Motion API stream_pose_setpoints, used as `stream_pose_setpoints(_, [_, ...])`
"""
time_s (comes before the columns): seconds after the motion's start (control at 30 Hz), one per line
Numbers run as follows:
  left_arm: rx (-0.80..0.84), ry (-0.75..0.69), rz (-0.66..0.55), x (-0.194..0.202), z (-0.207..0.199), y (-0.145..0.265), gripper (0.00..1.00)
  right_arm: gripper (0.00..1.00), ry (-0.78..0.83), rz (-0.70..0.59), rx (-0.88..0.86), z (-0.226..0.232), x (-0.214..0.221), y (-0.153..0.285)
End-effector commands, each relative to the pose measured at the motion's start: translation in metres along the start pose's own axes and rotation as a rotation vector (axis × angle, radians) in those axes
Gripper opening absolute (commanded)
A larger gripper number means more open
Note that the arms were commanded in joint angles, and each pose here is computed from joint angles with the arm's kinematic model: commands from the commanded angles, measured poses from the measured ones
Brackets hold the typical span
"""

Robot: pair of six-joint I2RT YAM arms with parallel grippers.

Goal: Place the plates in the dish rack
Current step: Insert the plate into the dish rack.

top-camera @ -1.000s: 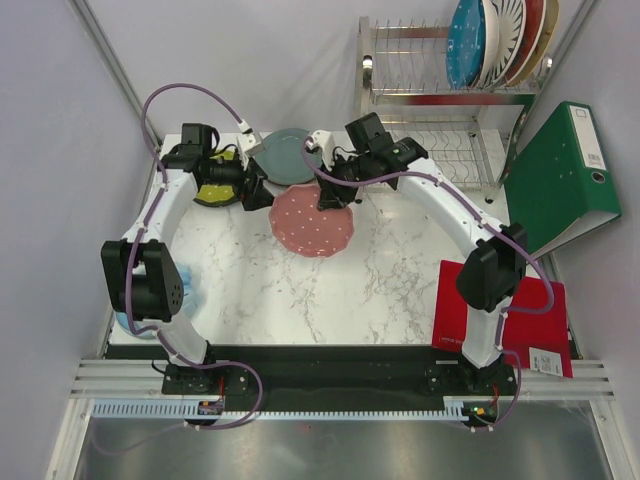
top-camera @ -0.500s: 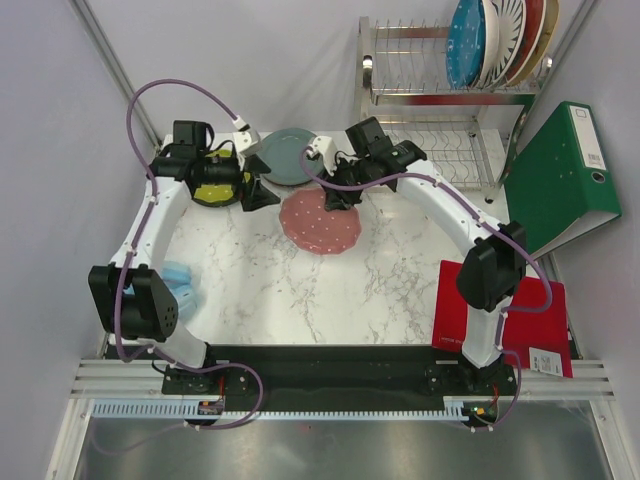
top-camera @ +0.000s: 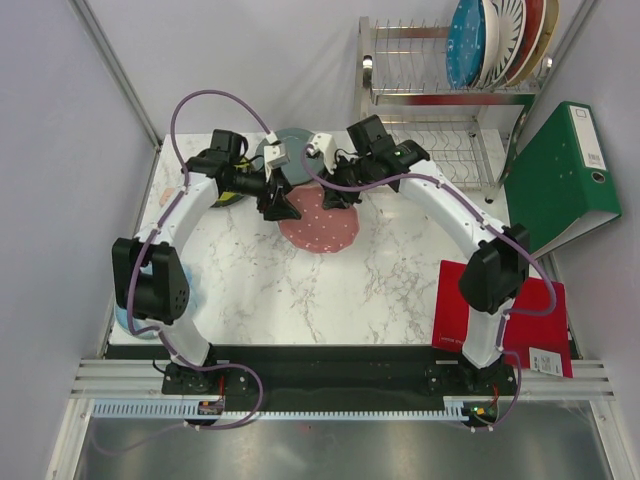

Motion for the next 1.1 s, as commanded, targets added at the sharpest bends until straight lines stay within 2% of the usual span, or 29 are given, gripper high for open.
stream_pose_setpoints(0.0, [0.04, -0.026, -0.053, -0.01, 0.006, -0.003, 0.7, 0.0, 0.151, -0.25, -0.035, 0.028, -0.051, 0.05])
stream_pose_setpoints(0.03, [0.055, -0.02, -0.067, -0.009, 0.007, -0.005, 0.57, 0.0, 0.151, -0.254, -0.037, 0.029, -0.051, 0.05])
stream_pose_setpoints(0.07, [0.064, -0.023, -0.075, -0.012, 0.008, -0.005, 0.37, 0.0, 0.148, -0.253, -0.042, 0.029, -0.051, 0.05])
stream_pose_setpoints(0.1, [0.082, -0.02, -0.089, -0.014, 0.008, -0.005, 0.08, 0.0, 0.142, -0.245, -0.047, 0.03, -0.048, 0.048])
stream_pose_setpoints(0.13, [0.098, -0.026, -0.092, -0.011, 0.011, -0.008, 0.03, 0.0, 0.135, -0.238, -0.054, 0.03, -0.047, 0.046])
stream_pose_setpoints(0.17, [0.112, -0.016, -0.094, -0.015, 0.009, -0.006, 0.02, 0.01, 0.125, -0.227, -0.055, 0.03, -0.044, 0.044])
stream_pose_setpoints(0.2, [0.121, -0.005, -0.094, -0.015, 0.01, -0.006, 0.02, 0.09, 0.099, -0.212, -0.048, 0.028, -0.041, 0.043])
stream_pose_setpoints(0.23, [0.127, 0.001, -0.091, -0.014, 0.012, -0.007, 0.02, 0.23, 0.086, -0.206, -0.046, 0.027, -0.038, 0.044])
stream_pose_setpoints(0.27, [0.134, 0.011, -0.085, -0.015, 0.011, -0.006, 0.02, 0.42, 0.067, -0.19, -0.059, 0.026, -0.033, 0.042])
stream_pose_setpoints(0.37, [0.133, 0.006, -0.078, -0.015, 0.011, -0.005, 0.02, 0.53, 0.008, -0.157, -0.089, 0.02, -0.017, 0.045])
stream_pose_setpoints(0.57, [0.132, 0.01, -0.075, -0.015, 0.013, -0.005, 0.02, 0.58, -0.022, -0.146, -0.11, 0.018, -0.007, 0.05])
stream_pose_setpoints(1.07, [0.13, -0.032, -0.117, -0.036, 0.009, 0.002, 0.02, 0.56, -0.186, -0.121, -0.235, -0.014, 0.013, 0.035])
Point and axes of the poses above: each gripper's point midway between its finger pads, its own y axis back along the fingers, its own z axis along the line the jaws close on, x = y × z, the point moved 10 cm from there along y, back along the fingers, and after that the axes turned 11 degrees about -y, right-handed, at the moved point
